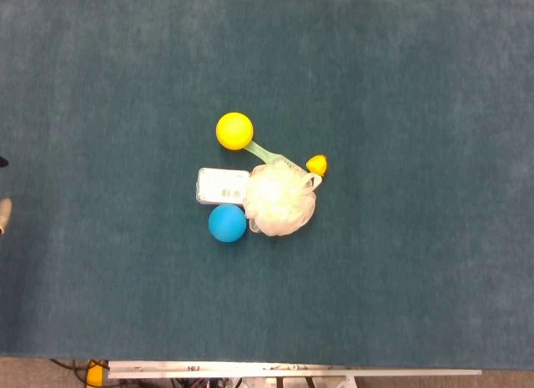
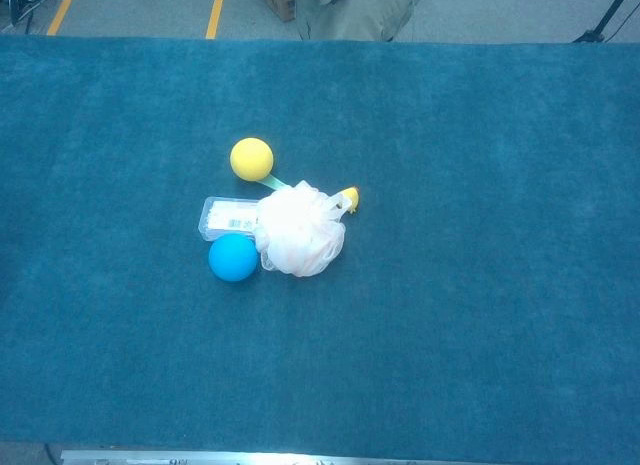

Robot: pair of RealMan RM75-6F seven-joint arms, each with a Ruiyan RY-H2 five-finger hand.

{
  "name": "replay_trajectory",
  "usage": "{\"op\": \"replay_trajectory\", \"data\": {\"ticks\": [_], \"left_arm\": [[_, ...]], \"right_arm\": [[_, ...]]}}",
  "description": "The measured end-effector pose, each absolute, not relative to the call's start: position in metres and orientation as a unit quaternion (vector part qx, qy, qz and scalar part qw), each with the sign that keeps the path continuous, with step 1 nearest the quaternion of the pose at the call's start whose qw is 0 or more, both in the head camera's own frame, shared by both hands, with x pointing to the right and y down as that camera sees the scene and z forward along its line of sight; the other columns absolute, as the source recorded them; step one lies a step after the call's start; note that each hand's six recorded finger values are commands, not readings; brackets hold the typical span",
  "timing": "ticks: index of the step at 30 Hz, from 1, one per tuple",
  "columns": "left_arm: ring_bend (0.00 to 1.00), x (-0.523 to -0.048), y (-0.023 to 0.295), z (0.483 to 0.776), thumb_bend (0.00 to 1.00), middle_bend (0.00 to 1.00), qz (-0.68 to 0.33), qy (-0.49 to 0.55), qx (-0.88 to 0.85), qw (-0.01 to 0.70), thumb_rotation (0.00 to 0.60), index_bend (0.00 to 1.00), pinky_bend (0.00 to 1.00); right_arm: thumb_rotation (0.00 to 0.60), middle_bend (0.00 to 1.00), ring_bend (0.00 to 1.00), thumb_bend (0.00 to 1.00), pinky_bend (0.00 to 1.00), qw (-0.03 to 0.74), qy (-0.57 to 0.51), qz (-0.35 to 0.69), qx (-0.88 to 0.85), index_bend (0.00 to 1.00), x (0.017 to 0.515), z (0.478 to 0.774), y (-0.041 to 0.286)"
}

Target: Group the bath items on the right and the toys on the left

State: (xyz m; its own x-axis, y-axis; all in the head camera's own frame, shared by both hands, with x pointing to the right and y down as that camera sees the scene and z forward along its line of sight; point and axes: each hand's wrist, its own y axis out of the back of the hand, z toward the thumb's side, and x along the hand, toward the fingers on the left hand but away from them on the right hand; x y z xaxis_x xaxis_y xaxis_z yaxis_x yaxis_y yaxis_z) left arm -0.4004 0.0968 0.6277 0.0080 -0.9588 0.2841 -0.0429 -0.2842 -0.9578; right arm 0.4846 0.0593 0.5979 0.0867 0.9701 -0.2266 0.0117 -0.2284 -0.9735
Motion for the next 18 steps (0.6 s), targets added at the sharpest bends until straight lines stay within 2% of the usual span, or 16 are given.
{"op": "replay_trajectory", "data": {"ticks": [10,18], "left_arm": [[0.29,-0.4,0.099,0.622,0.34,0.36,-0.552,0.436,-0.577,0.416,0.6,0.32,0.26],[0.29,-0.398,0.101,0.617,0.34,0.36,-0.548,0.431,-0.581,0.42,0.6,0.32,0.26]], "right_arm": [[0.6,0.39,0.31,0.15,0.44,0.458,-0.416,0.517,-0.591,0.34,0.479,0.597,0.061],[0.6,0.39,0.31,0.15,0.44,0.483,-0.385,0.467,-0.632,0.34,0.444,0.589,0.054]]}}
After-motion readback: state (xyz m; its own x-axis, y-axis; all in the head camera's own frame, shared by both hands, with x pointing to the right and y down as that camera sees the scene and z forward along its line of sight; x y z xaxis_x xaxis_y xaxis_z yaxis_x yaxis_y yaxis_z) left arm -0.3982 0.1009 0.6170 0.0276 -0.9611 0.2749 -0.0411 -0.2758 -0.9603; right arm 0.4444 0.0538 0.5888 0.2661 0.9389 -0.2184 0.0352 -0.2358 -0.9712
